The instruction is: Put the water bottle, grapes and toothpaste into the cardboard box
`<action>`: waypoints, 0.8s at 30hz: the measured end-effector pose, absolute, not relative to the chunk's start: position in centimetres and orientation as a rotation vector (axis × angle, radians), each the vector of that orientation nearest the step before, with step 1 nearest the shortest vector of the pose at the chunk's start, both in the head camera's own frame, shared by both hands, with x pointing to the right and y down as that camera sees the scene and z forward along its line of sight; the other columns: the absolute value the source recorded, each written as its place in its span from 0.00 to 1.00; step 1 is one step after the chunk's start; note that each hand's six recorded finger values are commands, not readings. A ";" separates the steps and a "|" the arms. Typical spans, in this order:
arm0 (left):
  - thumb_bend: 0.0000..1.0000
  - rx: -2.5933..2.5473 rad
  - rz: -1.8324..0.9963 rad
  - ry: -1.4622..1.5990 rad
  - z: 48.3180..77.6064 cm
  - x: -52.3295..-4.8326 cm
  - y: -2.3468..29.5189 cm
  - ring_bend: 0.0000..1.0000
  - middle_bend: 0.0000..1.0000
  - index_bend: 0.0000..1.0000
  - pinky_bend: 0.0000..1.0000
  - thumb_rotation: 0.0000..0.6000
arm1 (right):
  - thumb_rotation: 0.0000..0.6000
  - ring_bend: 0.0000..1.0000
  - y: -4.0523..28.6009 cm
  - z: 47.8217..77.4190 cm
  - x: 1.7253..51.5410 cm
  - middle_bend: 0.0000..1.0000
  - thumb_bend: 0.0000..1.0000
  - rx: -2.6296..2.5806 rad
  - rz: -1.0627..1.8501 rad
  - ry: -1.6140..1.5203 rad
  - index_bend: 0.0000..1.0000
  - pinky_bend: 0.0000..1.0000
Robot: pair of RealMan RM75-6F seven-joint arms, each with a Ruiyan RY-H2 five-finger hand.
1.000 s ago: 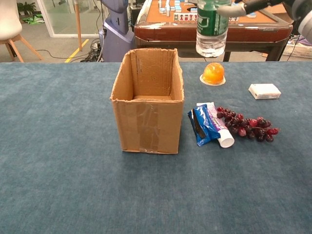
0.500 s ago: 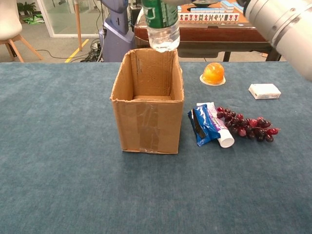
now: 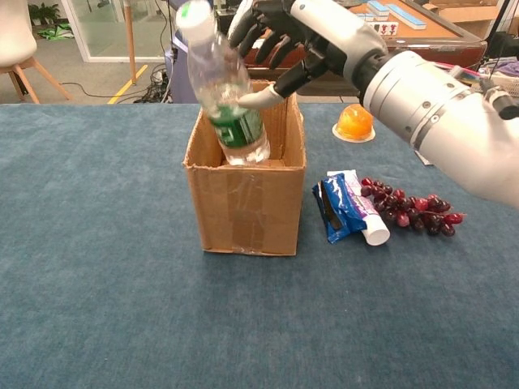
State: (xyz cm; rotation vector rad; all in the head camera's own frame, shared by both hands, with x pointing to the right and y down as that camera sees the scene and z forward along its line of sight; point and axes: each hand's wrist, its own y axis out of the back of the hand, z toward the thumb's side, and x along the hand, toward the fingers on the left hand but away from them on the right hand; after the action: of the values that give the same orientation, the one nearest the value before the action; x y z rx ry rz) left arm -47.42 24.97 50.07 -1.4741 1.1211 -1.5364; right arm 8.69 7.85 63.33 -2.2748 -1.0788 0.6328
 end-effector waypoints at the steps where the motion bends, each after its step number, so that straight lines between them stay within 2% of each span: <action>1: 0.28 -1.474 -1.539 1.119 50.1 -47.4 25.0 0.35 0.44 0.32 0.55 1.00 | 1.00 0.22 7.8 63.3 8.8 0.19 0.00 -2.274 0.640 -1.068 0.11 0.35; 14: 0.28 -1.469 -1.550 1.107 50.4 -47.4 25.0 0.35 0.43 0.32 0.55 1.00 | 1.00 0.21 7.2 60.1 14.0 0.18 0.00 -2.160 0.686 -1.024 0.09 0.35; 24: 0.28 -1.462 -1.551 1.094 50.5 -47.2 25.1 0.35 0.43 0.32 0.55 1.00 | 1.00 0.21 9.4 59.3 23.9 0.18 0.00 -1.981 0.924 -0.876 0.12 0.35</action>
State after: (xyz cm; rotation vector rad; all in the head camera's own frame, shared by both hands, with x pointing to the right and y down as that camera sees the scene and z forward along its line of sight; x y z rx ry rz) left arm -47.17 25.06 50.53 -1.4622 1.0939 -1.5507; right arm 23.91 9.44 59.33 -1.9814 -0.8762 0.9239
